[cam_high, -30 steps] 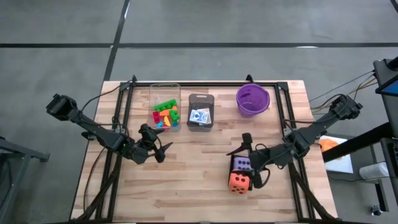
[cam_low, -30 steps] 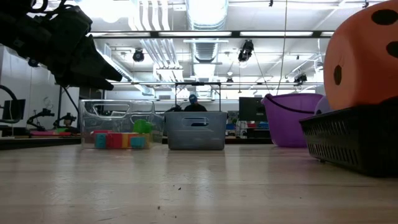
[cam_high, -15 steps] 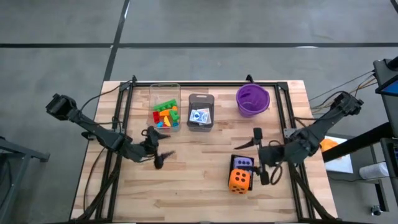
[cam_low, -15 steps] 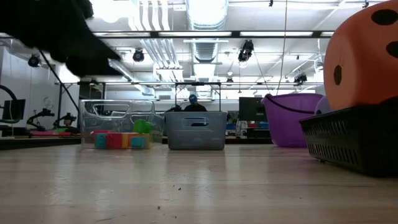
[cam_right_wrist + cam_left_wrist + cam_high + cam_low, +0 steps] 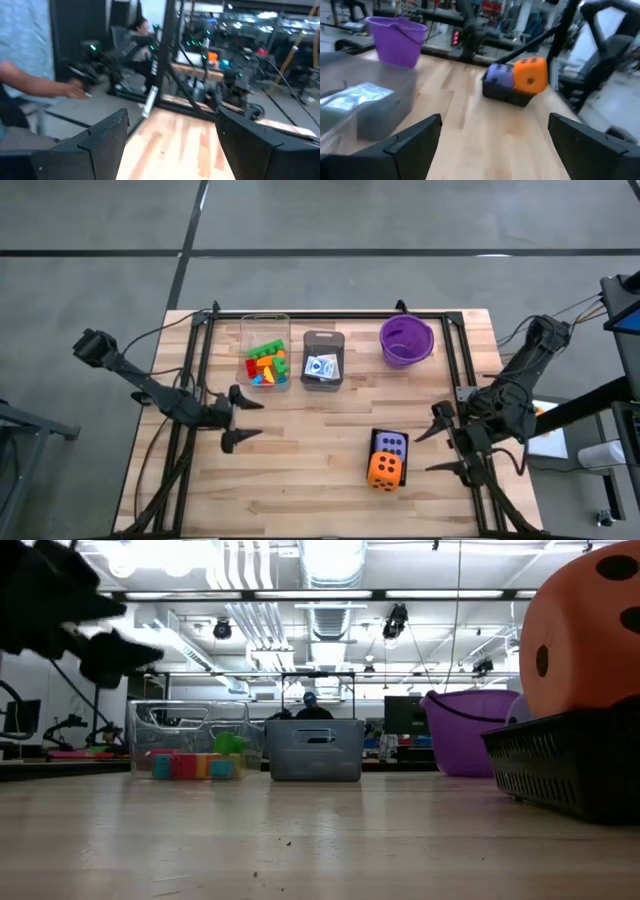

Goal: Pick & Place Toys
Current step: Return to Home Position

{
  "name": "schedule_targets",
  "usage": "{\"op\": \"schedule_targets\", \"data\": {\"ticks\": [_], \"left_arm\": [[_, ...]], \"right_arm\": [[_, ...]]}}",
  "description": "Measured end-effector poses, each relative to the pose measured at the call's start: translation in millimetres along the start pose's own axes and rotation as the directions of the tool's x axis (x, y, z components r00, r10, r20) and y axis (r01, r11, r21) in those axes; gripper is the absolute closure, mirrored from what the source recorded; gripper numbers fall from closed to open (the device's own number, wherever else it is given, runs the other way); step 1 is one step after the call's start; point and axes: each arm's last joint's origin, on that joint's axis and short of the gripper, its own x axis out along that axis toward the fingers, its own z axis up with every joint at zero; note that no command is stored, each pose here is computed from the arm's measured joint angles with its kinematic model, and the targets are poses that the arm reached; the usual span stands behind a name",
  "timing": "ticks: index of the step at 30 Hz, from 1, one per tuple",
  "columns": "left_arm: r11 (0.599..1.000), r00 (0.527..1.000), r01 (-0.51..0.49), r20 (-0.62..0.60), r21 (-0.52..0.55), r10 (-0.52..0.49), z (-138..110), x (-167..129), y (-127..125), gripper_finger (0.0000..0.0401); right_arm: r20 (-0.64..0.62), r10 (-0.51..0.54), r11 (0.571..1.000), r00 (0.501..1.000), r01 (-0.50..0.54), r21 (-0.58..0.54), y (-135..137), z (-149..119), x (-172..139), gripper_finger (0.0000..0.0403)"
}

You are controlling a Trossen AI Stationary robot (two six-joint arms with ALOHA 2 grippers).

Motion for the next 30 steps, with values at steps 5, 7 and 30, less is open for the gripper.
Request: {"op": "schedule_targets", "data": {"ticks": [5, 7, 30], "left_arm": [[0.998, 0.994, -0.07, -0.083, 0.001, 0.07, -6.6, -10.2, 9.9, 0.0034], [0.998, 0.995, -0.066, -0.069, -0.01, 0.065, -3.5, -15.9, 12.5, 0.0034], [0.997, 0.991, -0.07, 0.114, 0.026, 0.066, 23.0, -43.3, 22.7, 0.0034]], "right_arm": [[0.021, 0.025, 1.0, 0.999, -0.025, 0.006, -0.3, -11.5, -16.4, 0.0112], [0.033, 0.025, 1.0, 0.999, -0.025, 0.004, -2.1, -11.9, -21.6, 0.0112], [0.178, 0.38, 0.925, 0.908, -0.378, -0.046, -26.6, -127.5, -82.1, 0.0112]]}}
